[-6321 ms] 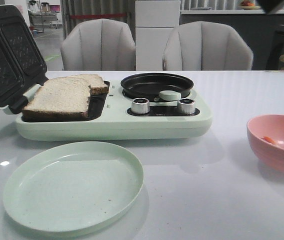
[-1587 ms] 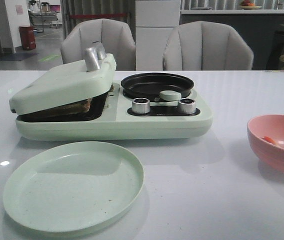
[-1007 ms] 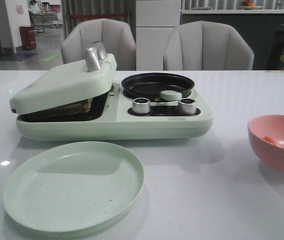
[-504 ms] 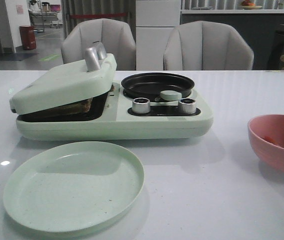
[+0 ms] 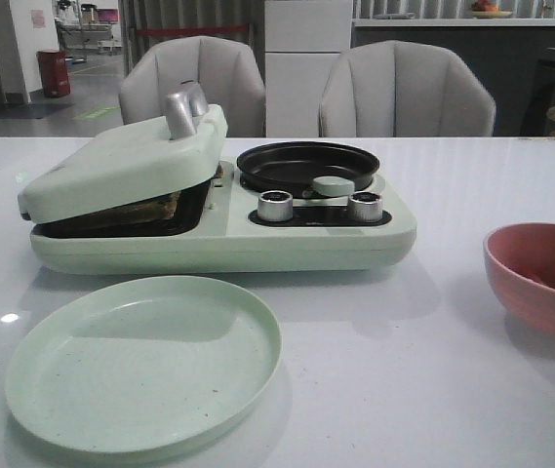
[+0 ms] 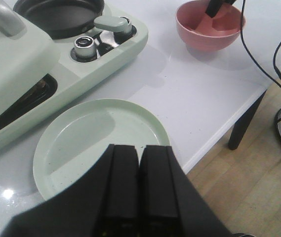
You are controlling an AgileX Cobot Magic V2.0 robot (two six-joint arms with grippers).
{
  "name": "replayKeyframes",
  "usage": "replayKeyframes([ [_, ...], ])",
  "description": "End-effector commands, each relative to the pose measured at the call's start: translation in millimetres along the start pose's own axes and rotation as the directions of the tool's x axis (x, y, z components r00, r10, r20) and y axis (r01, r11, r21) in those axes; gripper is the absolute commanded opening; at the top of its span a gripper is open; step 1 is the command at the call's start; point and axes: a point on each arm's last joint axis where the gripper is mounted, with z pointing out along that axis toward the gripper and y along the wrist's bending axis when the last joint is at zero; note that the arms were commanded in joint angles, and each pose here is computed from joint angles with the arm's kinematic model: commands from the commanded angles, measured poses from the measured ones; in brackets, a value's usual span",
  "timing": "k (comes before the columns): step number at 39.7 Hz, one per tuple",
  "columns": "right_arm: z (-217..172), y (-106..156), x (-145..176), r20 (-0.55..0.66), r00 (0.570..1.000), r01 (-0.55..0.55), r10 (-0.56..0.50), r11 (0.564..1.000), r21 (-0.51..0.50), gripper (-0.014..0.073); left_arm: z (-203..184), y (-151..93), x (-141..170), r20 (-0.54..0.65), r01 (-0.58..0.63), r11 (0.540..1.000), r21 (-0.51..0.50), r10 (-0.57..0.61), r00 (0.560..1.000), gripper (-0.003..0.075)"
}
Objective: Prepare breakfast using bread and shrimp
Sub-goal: 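Grasp the pink bowl with the right gripper and lift it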
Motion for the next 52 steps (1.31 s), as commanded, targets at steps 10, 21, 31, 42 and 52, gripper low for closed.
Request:
replayKeyframes([
  [10, -16, 1, -12, 0.093, 0.996, 0.008, -0.007, 1.0, -0.004, 0.003, -5, 2, -14, 0.098, 0.024, 0.999, -0.027, -0.021, 0.995, 0.0098],
  [21, -74, 30, -31, 0.294, 0.942, 0.164, -0.163, 0.986, 0.022, 0.0022, -5, 2, -14, 0.098, 0.024, 0.999, -0.027, -0.021, 0.995, 0.0098],
  [31, -140, 110, -65, 0.528, 0.725, 0.43, -0.442, 0.89, 0.155, 0.0032, -5, 2, -14, 0.098, 0.024, 0.999, -0.027, -0.021, 0.995, 0.0098],
  [42, -153, 178, -107, 0.643, 0.56, 0.466, -0.522, 0.84, 0.277, 0.0032, -5, 2, -14, 0.098, 0.024, 0.999, -0.027, -0.021, 0.995, 0.0098],
  [52, -132, 215, -137, 0.621, 0.455, 0.464, -0.638, 0.765, 0.446, 0.0032, -5, 2, -14, 0.098, 0.024, 0.999, -0.027, -0.021, 0.995, 0.0098],
])
